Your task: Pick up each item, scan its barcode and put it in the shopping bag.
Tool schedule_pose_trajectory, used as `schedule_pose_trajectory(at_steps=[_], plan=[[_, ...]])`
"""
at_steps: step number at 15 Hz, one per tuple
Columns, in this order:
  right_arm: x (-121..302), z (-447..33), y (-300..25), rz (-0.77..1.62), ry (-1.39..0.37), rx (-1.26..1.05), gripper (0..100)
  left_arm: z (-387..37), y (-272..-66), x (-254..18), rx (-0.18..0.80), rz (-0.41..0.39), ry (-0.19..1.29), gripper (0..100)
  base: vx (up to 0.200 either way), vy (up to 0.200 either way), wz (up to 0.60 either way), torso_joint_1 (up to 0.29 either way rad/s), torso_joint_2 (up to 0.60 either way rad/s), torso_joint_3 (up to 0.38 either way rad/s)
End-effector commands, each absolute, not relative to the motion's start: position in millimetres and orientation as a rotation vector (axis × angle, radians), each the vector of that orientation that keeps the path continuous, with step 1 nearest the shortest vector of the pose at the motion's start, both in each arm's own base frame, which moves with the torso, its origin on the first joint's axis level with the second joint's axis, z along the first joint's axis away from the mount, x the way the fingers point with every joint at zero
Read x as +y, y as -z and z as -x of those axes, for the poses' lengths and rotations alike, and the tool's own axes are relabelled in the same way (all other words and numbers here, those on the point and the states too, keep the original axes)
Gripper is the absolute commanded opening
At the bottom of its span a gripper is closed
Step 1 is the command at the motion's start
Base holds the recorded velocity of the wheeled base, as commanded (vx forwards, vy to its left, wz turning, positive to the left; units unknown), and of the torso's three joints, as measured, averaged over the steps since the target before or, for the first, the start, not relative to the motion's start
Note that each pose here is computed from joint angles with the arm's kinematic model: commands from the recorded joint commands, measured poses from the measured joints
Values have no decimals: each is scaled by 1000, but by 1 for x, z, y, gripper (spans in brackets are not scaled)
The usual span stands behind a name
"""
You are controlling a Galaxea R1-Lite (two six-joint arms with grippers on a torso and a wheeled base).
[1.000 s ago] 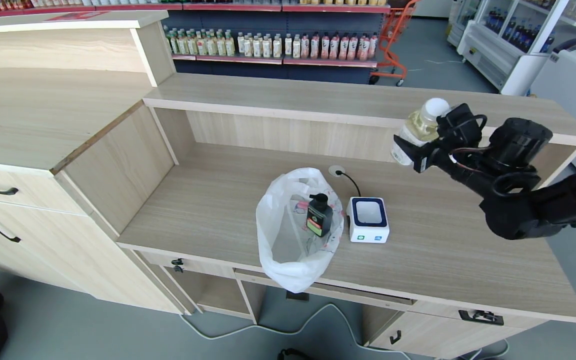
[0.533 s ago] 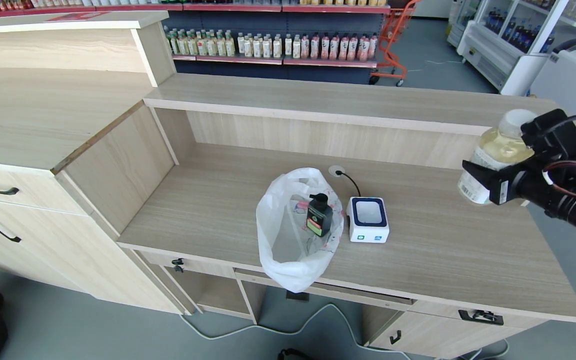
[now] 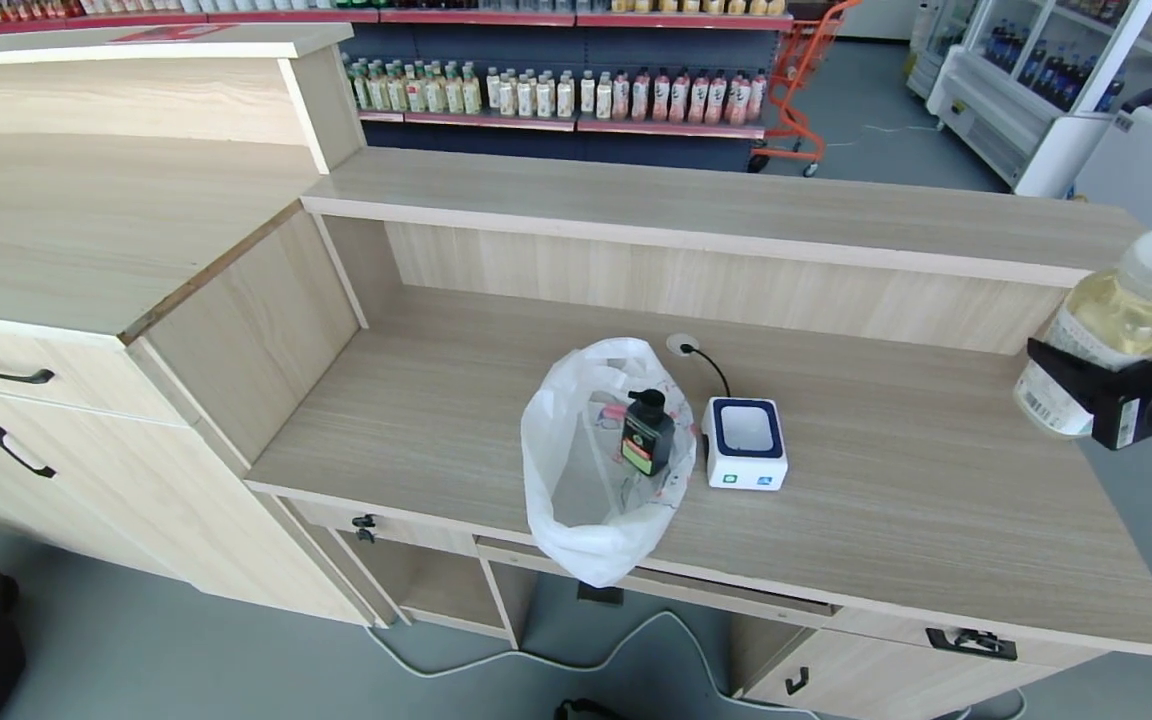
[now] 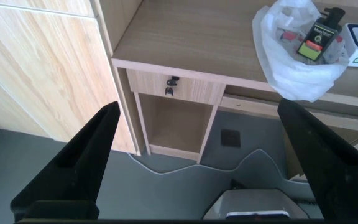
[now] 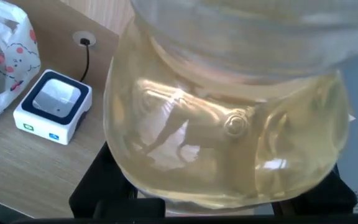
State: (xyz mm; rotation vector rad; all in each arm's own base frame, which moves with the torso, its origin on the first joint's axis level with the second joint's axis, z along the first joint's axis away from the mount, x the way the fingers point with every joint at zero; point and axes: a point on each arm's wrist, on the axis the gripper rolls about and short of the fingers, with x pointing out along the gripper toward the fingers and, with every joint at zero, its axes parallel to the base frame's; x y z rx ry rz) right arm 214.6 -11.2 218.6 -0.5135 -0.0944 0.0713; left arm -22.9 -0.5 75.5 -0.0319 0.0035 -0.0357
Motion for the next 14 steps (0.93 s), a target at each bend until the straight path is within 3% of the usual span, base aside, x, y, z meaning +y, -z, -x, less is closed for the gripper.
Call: schedule_pose_trajectory(at_steps=[1, 8, 14], plan=[[10, -215, -221, 511, -164, -140, 0, 23, -75, -1, 4, 32, 35, 100, 0, 0, 600, 2, -2, 7], [79, -263, -164, 245, -619, -9, 0, 23, -75, -1, 4, 32, 35, 100, 0, 0, 0, 0, 0, 0], [110, -295, -109, 233, -791, 6, 0, 23, -75, -1, 4, 32, 35, 100, 0, 0, 0, 0, 0, 0]])
